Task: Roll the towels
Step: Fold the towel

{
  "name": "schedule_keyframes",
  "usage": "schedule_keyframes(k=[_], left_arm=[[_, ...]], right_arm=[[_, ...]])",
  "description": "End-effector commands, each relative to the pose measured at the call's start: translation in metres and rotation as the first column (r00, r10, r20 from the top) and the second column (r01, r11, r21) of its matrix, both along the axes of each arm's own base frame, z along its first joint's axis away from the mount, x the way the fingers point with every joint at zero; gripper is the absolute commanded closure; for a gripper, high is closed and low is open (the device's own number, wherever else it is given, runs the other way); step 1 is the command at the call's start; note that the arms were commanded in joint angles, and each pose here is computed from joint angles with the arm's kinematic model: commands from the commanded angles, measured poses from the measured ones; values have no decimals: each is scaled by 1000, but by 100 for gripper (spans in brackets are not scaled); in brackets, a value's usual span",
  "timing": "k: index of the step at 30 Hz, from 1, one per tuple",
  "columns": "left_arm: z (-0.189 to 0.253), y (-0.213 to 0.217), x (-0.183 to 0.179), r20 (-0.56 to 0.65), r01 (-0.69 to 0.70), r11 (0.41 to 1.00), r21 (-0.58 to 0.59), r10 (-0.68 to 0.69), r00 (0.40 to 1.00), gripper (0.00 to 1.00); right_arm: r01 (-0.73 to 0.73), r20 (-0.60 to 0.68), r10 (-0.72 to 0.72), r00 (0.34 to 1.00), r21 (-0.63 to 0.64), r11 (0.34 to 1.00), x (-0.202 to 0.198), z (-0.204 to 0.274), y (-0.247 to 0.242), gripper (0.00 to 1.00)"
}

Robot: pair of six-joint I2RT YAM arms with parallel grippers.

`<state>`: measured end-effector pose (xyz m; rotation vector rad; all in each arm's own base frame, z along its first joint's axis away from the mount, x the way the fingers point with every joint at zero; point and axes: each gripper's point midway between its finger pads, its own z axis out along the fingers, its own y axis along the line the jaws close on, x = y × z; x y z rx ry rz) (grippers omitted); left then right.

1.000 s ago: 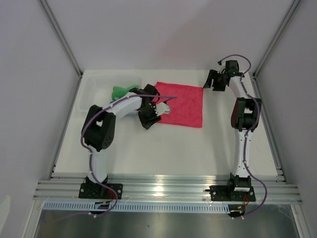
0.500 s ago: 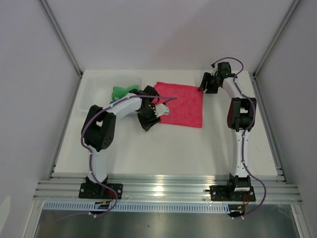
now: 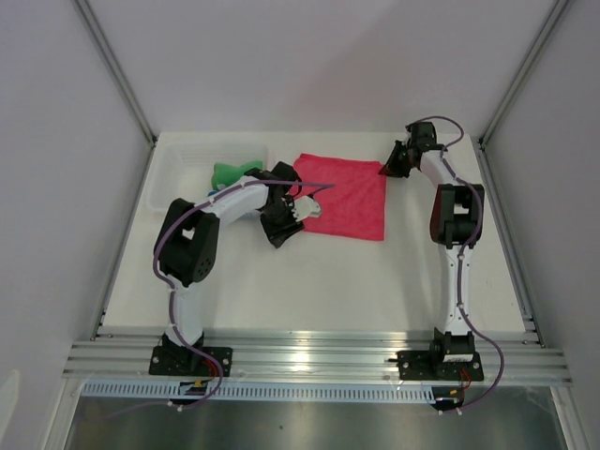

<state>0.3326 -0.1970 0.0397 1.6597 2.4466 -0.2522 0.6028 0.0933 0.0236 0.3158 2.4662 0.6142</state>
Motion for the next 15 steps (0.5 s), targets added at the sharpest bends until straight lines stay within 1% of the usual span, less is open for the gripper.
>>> schedule_keyframes(k=[1, 2, 3, 4, 5, 8, 9, 11, 12, 15], left_arm=[[17, -1, 1, 33, -18, 1000, -22, 19, 999, 47], [17, -1, 1, 33, -18, 1000, -22, 19, 999, 47], [18, -1, 0, 32, -18, 1000, -23, 19, 999, 47], [18, -1, 1, 34, -18, 1000, -26, 19, 999, 47], [19, -2, 2, 36, -19, 999, -29, 20, 999, 48], [21, -4, 2, 35, -16, 999, -37, 17, 999, 47], [24, -5, 4, 41, -15, 999, -42, 17, 999, 47], [26, -7, 2, 36, -6, 999, -53, 8, 999, 48], [30, -10, 4, 42, -3, 998, -65, 6, 999, 48], [37, -15, 2, 37, 24, 995, -93, -21, 999, 48]], right_arm=[[91, -53, -89, 995, 37, 995, -10, -9, -12, 96], [118, -77, -114, 991, 57, 991, -18, -12, -20, 100], [157, -92, -149, 985, 88, 984, -21, -11, -26, 100], [177, -74, -170, 983, 108, 978, -20, -8, -33, 100], [193, -102, -182, 978, 119, 974, -34, -11, -36, 100], [260, -110, -246, 963, 146, 954, -48, -7, -53, 100], [294, -117, -278, 954, 158, 943, -63, -5, -57, 100], [349, -127, -332, 935, 156, 924, -79, -3, -70, 100], [364, -138, -345, 928, 154, 919, -100, -1, -69, 100], [402, -173, -377, 910, 151, 903, -131, 0, -63, 100]])
